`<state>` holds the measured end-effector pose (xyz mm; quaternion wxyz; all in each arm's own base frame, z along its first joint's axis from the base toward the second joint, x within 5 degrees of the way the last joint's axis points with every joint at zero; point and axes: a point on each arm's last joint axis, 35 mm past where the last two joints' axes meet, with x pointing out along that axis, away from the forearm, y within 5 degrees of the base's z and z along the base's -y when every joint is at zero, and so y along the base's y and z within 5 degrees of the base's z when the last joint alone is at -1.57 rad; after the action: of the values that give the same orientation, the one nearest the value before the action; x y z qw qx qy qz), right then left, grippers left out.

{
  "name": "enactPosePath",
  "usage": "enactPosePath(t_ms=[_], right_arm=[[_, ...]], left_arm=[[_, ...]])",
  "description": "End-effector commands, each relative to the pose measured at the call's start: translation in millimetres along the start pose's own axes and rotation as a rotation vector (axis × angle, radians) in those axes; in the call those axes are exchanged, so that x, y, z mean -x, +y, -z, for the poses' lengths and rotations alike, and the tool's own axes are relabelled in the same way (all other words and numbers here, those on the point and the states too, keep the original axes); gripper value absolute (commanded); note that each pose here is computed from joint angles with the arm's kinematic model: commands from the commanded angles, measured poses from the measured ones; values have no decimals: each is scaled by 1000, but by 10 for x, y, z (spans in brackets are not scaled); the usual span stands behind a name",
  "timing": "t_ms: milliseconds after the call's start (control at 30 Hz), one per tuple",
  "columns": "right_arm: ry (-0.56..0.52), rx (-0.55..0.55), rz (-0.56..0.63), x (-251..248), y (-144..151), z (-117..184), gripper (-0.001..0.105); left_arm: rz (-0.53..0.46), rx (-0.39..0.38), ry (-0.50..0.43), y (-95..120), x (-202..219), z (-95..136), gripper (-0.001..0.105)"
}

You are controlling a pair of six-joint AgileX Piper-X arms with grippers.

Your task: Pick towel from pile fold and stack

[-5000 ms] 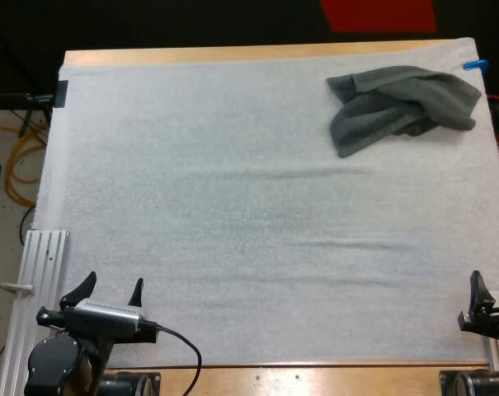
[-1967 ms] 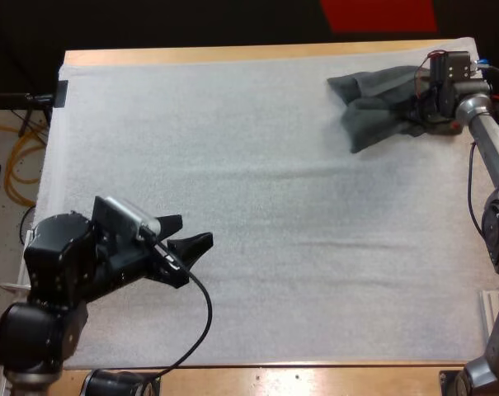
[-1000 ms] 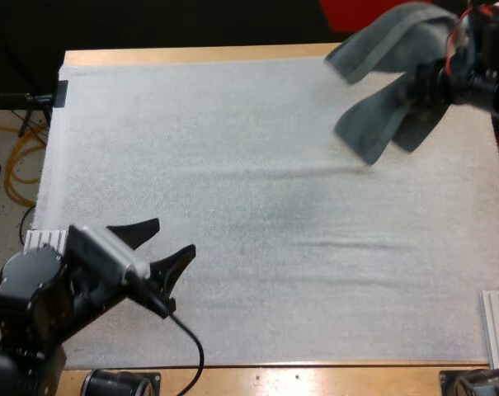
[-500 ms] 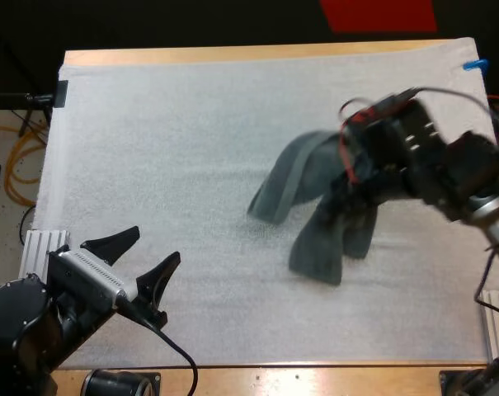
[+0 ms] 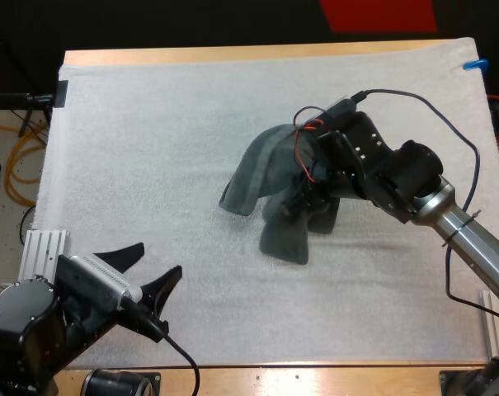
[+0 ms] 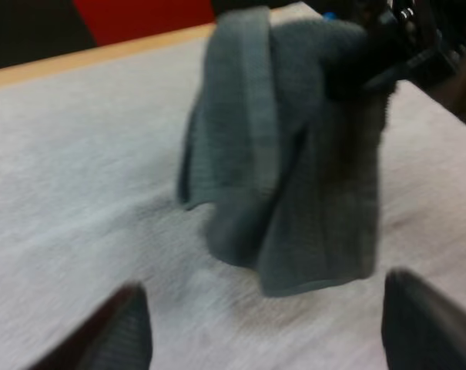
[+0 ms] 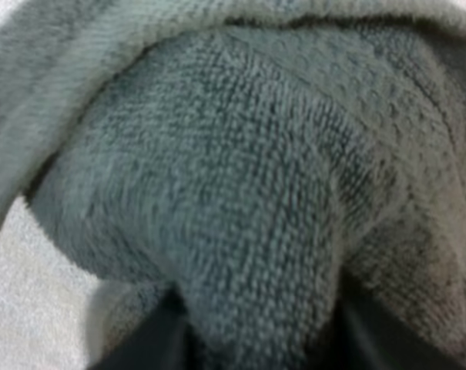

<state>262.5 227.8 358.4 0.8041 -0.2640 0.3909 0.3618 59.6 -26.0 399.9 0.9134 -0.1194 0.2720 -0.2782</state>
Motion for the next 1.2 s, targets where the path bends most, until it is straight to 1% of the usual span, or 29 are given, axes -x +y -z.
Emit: enactPosePath(t_ms=[0,33,67,100,200,267,333,433,500,567,667,767,900,1000,1100,1167], right_arm=[[-29,8,8,48,-9,-30,74],[-19,8,5,55,-6,-17,85],[-5,8,2,68,-1,2,90],[4,8,-1,69,1,12,90],[68,8,-17,123,23,96,84],[119,8,-31,203,42,173,76],[161,6,-41,292,60,242,72],[206,-15,-51,468,87,345,71],[211,-27,-51,589,99,395,71],[191,-55,-43,727,109,431,71],[164,-95,-33,868,118,466,71],[164,-121,-31,916,128,507,71],[179,-121,-34,790,152,601,71],[189,-121,-36,564,175,692,71],[150,-134,-28,284,196,773,71],[110,-166,-18,55,212,835,71]], left_arm=[[29,3,5,-24,24,2,61],[36,5,11,-26,24,7,61],[38,7,15,-26,24,12,61],[38,8,17,-25,24,14,61],[35,15,29,-23,24,29,61],[35,16,31,-22,24,32,61],[34,19,37,-21,24,39,61],[27,39,75,-14,27,84,61],[20,57,111,-8,30,127,61],[13,67,142,-3,35,164,61],[11,71,149,-2,36,172,61],[11,71,149,-2,36,172,61],[-7,69,146,4,36,172,61],[-35,67,142,14,36,171,61],[-47,66,140,19,36,170,61],[-47,66,140,19,36,170,61]])
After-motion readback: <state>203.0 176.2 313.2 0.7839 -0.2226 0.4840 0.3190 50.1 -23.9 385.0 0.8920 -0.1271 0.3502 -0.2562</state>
